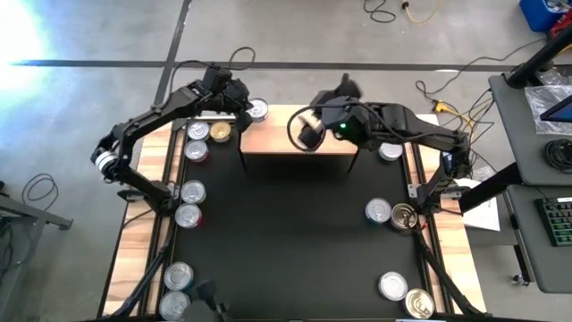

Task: Stack canned seafood by type on shelf
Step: Stack the blue tuna can on top of the blue tuna can

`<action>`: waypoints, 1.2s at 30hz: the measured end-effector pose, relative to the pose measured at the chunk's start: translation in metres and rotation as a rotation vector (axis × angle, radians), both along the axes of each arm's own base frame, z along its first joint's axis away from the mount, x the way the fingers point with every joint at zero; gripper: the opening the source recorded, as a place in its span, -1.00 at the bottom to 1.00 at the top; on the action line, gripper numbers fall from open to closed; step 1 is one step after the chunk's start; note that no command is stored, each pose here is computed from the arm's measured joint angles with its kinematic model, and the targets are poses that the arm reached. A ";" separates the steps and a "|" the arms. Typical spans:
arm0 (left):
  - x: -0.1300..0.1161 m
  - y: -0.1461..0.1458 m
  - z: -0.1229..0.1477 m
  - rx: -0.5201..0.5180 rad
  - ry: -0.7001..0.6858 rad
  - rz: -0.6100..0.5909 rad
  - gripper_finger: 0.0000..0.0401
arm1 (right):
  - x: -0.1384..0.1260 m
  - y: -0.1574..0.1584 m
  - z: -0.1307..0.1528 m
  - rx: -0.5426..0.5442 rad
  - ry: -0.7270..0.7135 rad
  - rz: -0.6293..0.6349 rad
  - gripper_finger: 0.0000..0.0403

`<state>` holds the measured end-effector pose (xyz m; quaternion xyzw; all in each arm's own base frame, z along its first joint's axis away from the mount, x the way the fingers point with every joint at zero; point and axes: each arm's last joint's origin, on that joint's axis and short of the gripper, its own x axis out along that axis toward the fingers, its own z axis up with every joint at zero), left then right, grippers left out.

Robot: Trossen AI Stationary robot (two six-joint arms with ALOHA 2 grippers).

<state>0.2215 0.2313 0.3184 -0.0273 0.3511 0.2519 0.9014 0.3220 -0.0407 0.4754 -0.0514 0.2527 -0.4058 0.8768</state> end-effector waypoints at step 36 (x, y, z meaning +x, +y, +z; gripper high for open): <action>0.036 -0.255 0.157 -0.011 -0.604 -0.743 -1.00 | -0.101 0.086 -0.145 0.784 0.366 -0.162 -0.90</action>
